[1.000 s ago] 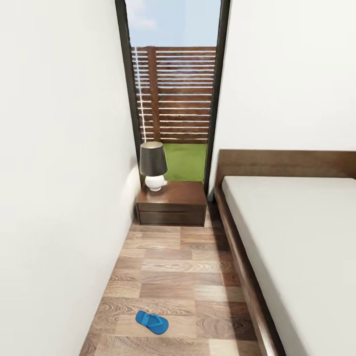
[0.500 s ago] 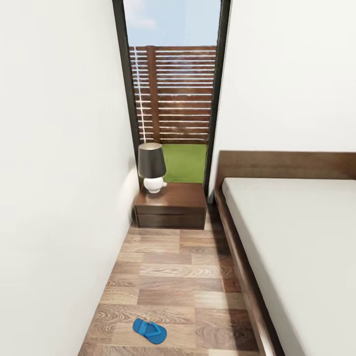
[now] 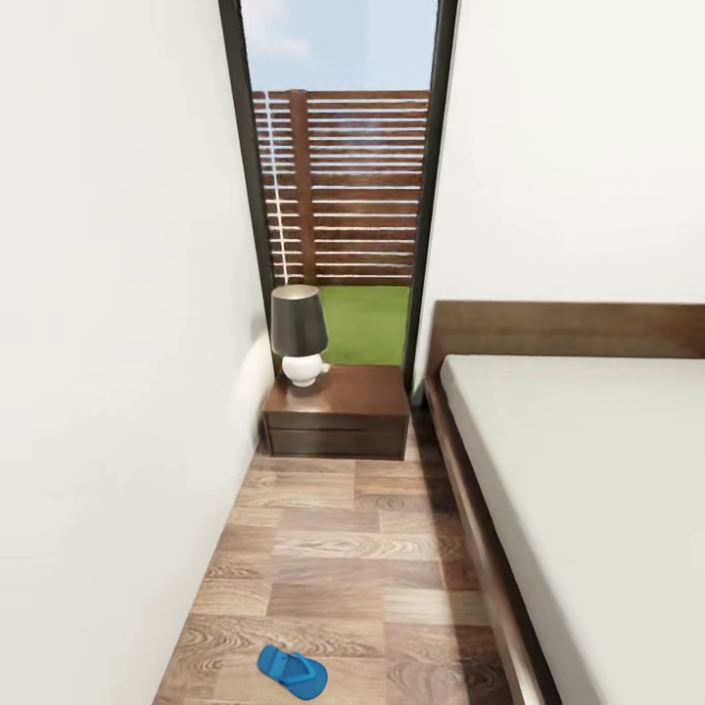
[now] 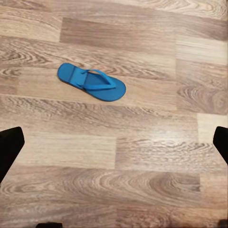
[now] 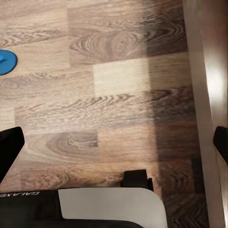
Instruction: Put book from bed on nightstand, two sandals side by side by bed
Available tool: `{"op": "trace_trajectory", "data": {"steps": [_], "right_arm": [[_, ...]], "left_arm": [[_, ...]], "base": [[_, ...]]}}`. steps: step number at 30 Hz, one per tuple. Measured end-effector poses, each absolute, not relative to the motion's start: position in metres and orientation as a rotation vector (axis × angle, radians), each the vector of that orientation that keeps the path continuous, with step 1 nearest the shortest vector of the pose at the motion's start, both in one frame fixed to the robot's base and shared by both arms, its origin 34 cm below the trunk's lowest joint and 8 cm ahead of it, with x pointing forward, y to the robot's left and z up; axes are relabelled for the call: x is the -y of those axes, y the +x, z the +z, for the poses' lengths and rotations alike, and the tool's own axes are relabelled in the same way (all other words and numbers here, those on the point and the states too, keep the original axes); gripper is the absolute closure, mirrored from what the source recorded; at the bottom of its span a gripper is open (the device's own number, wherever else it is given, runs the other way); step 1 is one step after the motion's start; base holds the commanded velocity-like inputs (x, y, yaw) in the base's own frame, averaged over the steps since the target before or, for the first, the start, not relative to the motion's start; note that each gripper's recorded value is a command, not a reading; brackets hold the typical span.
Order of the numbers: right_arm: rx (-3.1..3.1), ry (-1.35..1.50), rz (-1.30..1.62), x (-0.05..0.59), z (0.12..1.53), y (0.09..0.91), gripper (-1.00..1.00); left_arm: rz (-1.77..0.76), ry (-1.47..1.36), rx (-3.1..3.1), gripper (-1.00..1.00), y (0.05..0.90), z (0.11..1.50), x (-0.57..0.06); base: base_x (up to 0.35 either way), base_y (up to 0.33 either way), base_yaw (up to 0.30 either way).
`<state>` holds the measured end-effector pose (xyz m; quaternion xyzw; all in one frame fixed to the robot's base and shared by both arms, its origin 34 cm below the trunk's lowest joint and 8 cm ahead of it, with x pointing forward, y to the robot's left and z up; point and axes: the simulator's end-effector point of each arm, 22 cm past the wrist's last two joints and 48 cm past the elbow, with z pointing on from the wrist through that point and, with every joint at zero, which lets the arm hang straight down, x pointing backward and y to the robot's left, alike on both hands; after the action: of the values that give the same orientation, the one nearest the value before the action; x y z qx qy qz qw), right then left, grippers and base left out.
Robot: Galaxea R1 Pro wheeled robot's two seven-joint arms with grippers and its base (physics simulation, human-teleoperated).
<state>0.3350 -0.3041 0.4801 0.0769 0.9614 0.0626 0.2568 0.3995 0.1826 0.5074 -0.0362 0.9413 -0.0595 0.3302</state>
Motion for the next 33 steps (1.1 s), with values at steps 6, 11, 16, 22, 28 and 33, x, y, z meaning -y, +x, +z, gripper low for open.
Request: {"op": "trace_trajectory", "data": {"steps": [6,11,16,22,28,33], "right_arm": [[-2.609,0.209,0.171,0.304,0.48,0.335,-1.0],[-2.609,0.209,0.171,0.304,0.48,0.335,-1.0],[-2.61,0.21,0.167,0.305,0.48,0.335,-1.0],[-2.609,0.209,0.171,0.304,0.48,0.335,-1.0],[-2.608,0.207,0.172,0.304,0.48,0.335,-1.0],[-2.608,0.208,0.172,0.305,0.48,0.335,-1.0]], "left_arm": [[-0.156,-0.095,-2.462,-1.0,0.4,0.507,-0.182],[-0.156,-0.095,-2.462,-1.0,0.4,0.507,-0.182],[-0.156,-0.095,-2.462,-1.0,0.4,0.507,-0.182],[-0.156,-0.095,-2.462,-1.0,0.4,0.507,-0.182],[-0.154,-0.113,-2.43,-1.0,0.414,0.515,-0.185],[-0.178,-0.222,-2.311,-1.0,0.469,0.554,-0.184]], "base": [[0.172,0.0,0.0],[0.089,0.0,0.0],[0.076,0.0,0.0],[0.011,0.0,0.0],[0.0,0.0,0.0],[0.0,0.0,0.0]]}}
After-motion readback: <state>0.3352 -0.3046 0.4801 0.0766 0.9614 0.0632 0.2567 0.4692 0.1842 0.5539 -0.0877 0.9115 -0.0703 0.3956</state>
